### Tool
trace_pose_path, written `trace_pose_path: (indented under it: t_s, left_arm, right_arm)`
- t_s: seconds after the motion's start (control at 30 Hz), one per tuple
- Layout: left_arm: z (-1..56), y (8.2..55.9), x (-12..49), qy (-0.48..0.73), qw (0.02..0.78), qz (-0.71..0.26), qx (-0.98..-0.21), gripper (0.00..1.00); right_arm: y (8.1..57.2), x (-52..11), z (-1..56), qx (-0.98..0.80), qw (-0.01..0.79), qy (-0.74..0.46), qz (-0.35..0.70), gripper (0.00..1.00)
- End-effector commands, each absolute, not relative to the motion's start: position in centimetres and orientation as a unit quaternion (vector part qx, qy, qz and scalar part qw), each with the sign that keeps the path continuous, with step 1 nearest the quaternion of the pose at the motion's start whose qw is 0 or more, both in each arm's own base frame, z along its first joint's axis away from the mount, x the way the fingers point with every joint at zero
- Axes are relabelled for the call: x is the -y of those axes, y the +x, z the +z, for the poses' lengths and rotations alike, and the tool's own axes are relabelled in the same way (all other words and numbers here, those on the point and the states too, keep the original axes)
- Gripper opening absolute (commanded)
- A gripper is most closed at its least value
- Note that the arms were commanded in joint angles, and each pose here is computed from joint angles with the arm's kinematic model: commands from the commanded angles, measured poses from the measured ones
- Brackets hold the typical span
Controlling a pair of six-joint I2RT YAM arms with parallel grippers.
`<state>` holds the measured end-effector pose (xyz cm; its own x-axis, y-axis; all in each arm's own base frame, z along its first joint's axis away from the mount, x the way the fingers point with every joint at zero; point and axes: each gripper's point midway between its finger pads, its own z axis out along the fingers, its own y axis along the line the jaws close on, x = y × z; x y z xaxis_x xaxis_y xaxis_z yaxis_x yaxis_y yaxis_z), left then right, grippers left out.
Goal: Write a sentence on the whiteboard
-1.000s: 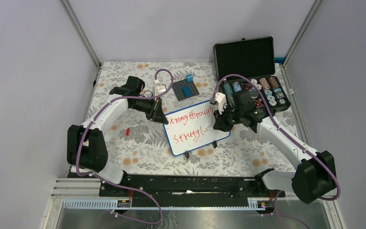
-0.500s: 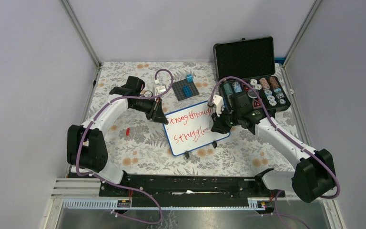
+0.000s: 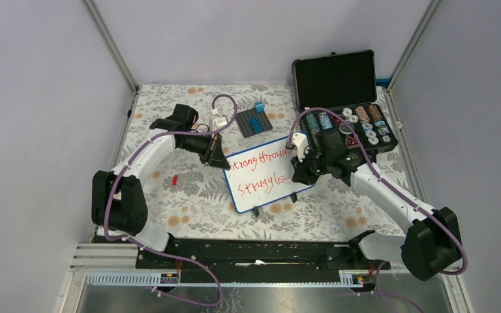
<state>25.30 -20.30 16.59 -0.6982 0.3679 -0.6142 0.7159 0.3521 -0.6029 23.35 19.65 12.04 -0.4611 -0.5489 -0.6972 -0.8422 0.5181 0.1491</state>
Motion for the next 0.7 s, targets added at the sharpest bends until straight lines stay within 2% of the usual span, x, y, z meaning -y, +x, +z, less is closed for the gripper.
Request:
trace_pose_path:
  t_s: [0.0, 0.43, 0.67]
  left_arm:
    - [15.8, 26.7, 20.0, 0.366, 0.213, -0.422, -0.802, 0.00]
    - [15.7, 26.8, 20.2, 0.365, 0.209, -0.425, -0.801, 0.00]
    - [16.0, 26.8, 20.3, 0.367, 0.213, -0.426, -0.799, 0.00]
  right_arm:
    - [24.7, -18.1, 12.5, -0.820, 0.325, -0.424, 0.204, 0.00]
    - [22.7, -19.1, 15.1, -0.802, 0.319, -0.435, 0.257, 0.00]
    - [25.0, -17.8, 15.4, -0.820, 0.348, -0.398, 0.221, 0.00]
